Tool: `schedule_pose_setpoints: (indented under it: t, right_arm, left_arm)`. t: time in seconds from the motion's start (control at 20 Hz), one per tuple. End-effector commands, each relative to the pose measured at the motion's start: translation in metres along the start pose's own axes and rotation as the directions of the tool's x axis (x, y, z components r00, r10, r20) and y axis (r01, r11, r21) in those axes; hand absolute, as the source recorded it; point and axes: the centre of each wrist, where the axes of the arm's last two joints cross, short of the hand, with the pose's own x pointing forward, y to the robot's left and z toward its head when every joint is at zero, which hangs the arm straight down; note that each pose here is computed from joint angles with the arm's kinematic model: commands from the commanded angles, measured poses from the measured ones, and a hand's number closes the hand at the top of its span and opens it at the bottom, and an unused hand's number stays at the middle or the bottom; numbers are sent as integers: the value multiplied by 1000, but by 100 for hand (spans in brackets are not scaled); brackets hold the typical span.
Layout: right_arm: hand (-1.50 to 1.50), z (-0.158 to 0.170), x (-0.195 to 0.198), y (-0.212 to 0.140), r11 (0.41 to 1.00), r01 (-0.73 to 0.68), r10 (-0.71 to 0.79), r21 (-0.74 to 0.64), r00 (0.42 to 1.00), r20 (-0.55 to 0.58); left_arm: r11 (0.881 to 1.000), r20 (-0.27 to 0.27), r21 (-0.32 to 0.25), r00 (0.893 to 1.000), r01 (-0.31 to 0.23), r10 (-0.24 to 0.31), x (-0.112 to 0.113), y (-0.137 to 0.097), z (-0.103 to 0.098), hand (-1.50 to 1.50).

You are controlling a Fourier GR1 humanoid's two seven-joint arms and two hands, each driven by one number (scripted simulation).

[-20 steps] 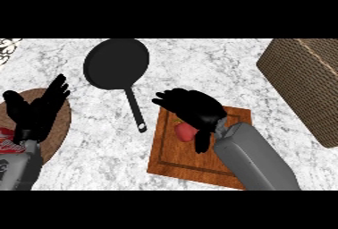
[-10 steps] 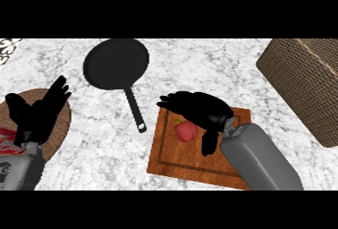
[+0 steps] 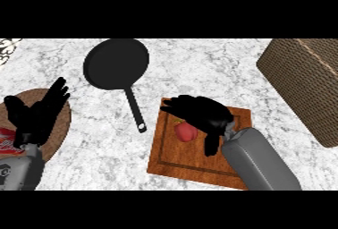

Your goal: Pick the bell pepper from the cutting board and place it in the basket

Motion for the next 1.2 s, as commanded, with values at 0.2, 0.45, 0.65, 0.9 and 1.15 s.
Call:
schedule_pose_setpoints:
  t: [0.2,0.45,0.65,0.9,1.15]
  right_arm:
    - [-150,-21,10,28,999,-49,49,-4,999,-24]
    - [150,-19,-2,30,980,-190,191,63,981,-10]
    - [150,-24,18,50,981,-186,186,62,983,9]
    - [150,-17,21,47,979,-193,192,66,981,10]
    - [150,5,-59,21,950,90,-267,-300,736,-623]
  left_arm:
    - [1000,-13,-1,1000,-4,4,6,3,-17,0]
    - [1000,13,-12,1000,-6,6,3,7,5,0]
    - [1000,-3,-4,1000,-17,17,-2,3,3,0]
    - [1000,9,-9,1000,-8,8,-3,-9,13,0]
    - [1000,16,12,1000,-16,16,6,-2,-2,0]
